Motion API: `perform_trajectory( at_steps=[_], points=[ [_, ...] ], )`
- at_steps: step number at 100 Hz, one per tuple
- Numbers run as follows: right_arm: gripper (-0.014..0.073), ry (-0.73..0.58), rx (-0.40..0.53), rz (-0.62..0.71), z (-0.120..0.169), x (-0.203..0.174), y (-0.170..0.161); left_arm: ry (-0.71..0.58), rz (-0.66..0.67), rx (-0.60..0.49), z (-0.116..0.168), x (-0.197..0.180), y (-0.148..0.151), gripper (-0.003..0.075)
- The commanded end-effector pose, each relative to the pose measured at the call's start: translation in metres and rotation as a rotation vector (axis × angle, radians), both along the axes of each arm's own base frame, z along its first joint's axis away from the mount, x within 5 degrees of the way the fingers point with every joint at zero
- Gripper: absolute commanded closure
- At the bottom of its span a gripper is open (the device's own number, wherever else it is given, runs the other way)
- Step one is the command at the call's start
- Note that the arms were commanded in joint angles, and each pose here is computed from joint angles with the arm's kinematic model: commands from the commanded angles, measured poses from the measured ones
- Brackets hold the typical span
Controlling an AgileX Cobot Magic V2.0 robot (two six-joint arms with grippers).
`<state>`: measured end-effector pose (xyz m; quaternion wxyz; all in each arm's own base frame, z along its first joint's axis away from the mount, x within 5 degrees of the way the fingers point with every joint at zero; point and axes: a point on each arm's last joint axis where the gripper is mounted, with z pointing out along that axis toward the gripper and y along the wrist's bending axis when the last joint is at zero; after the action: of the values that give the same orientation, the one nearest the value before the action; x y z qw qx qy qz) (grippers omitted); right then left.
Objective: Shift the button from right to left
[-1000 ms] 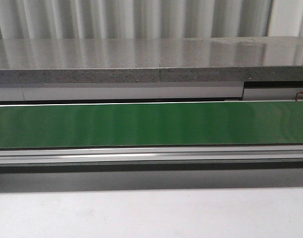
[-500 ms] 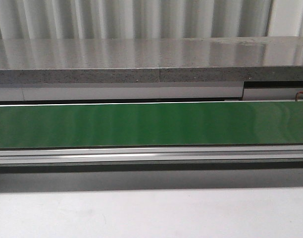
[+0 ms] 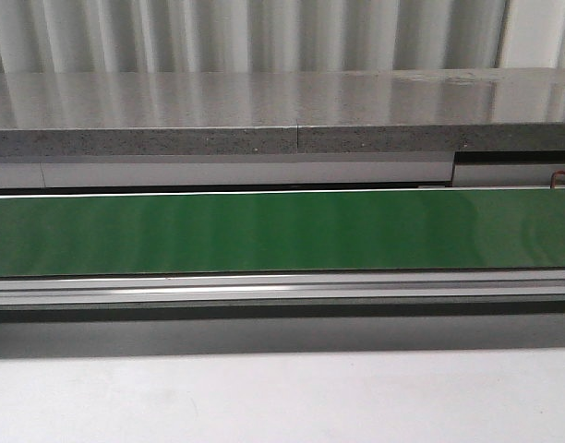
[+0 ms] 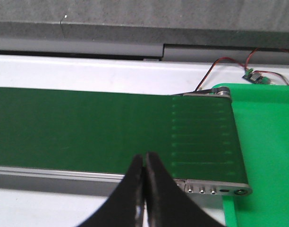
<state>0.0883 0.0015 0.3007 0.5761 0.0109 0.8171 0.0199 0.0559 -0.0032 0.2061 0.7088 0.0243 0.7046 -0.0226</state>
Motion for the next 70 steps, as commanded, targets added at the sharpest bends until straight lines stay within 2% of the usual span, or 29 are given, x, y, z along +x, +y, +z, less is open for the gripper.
perform_trajectory(
  at_steps=[1, 30, 53, 70],
  points=[
    [0.0662, -0.166, 0.013, -0.048, 0.003, -0.008, -0.003, -0.089, -0.014, -0.026, 0.001, -0.002, -0.001, 0.0740],
    [0.0662, -0.247, 0.067, -0.060, -0.049, -0.031, -0.003, -0.089, -0.014, -0.026, 0.001, -0.002, -0.001, 0.0740],
    [0.0662, -0.355, 0.069, -0.054, -0.071, -0.040, -0.003, -0.089, -0.014, -0.026, 0.001, -0.002, -0.001, 0.0740],
    [0.0662, -0.374, 0.071, -0.051, -0.084, -0.036, -0.003, -0.089, -0.014, -0.026, 0.001, -0.002, -0.001, 0.0740]
  ],
)
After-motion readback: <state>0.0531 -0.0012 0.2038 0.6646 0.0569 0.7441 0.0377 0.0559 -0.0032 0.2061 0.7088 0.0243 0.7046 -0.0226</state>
